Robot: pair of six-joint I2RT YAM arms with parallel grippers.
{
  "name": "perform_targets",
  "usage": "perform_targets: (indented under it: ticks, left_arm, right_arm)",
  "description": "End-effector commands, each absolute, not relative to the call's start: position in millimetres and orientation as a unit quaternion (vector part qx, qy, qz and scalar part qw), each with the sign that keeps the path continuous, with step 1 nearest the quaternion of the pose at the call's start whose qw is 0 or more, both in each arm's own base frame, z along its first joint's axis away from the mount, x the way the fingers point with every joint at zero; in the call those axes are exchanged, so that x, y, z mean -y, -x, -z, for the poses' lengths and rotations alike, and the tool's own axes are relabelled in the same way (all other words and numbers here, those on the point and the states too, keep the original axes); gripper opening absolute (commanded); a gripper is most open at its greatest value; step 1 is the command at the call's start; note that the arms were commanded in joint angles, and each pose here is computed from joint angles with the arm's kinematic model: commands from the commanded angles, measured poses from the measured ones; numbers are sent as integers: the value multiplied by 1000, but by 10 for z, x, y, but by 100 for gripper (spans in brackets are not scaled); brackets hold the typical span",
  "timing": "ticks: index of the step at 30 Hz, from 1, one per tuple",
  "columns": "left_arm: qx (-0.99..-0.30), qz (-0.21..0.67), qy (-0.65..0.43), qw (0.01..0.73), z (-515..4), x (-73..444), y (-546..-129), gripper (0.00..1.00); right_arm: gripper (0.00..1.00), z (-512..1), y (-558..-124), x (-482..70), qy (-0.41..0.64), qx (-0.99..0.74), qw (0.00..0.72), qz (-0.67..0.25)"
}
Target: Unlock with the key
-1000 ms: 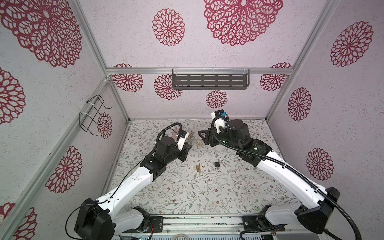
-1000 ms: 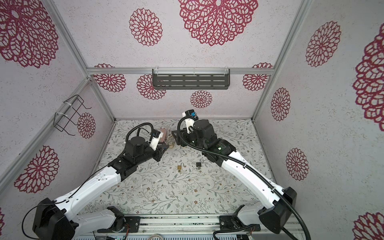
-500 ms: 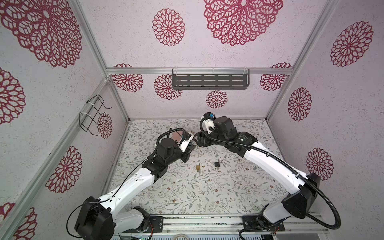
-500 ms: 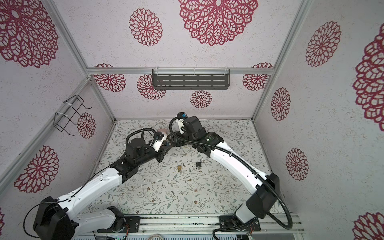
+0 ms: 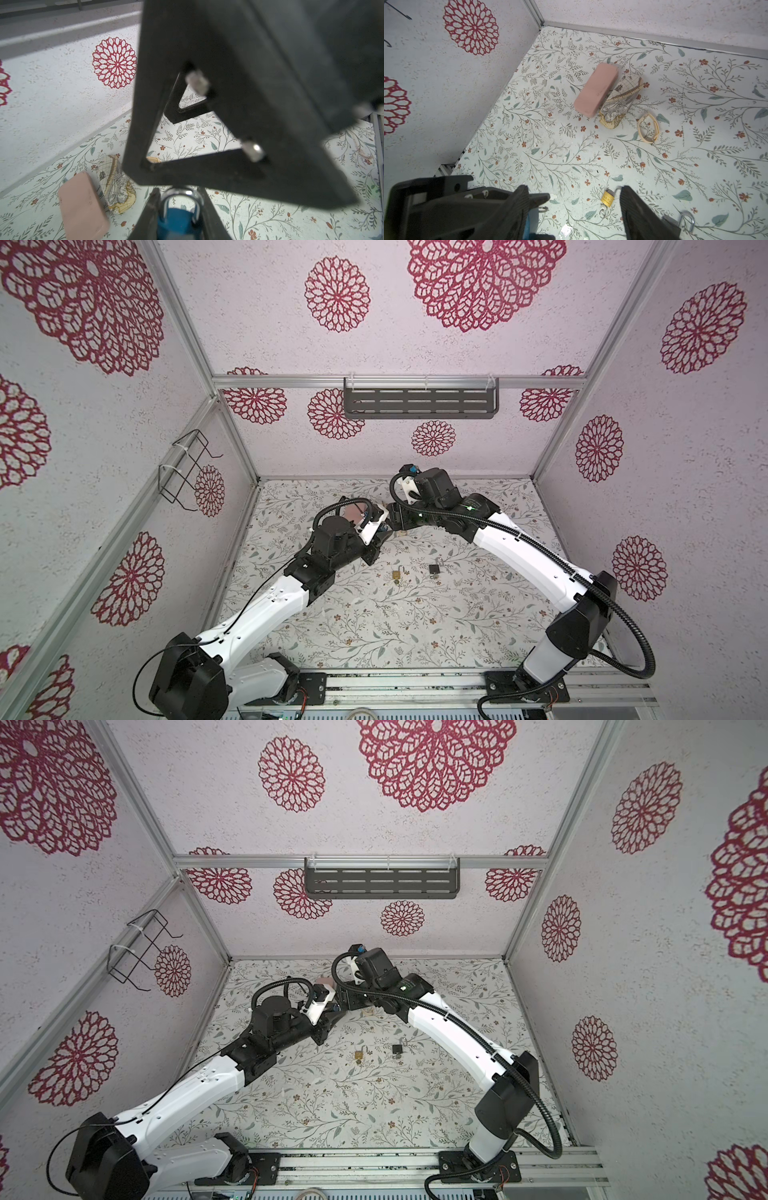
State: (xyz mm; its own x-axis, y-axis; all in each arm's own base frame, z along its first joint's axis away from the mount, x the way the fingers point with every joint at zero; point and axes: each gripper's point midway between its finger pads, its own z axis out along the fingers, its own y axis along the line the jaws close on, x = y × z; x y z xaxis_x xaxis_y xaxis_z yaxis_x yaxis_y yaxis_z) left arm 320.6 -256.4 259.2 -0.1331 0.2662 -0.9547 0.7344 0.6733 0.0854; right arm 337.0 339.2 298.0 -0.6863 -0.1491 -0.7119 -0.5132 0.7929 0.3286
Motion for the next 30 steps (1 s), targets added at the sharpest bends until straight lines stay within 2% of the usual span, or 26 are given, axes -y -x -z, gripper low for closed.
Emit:
perform_targets:
  ticks: [1, 4, 10, 22, 30]
  left_arm:
    - [-705, 206, -362, 575, -2703, 2582, -3158, 0]
    - [-703, 208, -365, 574, -2723, 2582, -3135, 0]
    - [-707, 207, -362, 571, -2716, 2586, -3163, 0]
    - [-699, 216, -362, 578, -2785, 2613, -3157, 0]
    - [-698, 219, -365, 576, -2788, 2616, -3133, 0]
  right_arm:
    - [71, -3070, -3363, -3281, 195, -882, 355, -239]
    - [71, -3137, -3385, -3166, 193, -882, 373, -215]
    - [71, -3514, -3154, -3256, 218, -841, 403, -287]
    - [73, -3202, -3073, -3370, 234, -855, 362, -288]
    - [73, -3052, -3269, -3220, 213, -879, 369, -216]
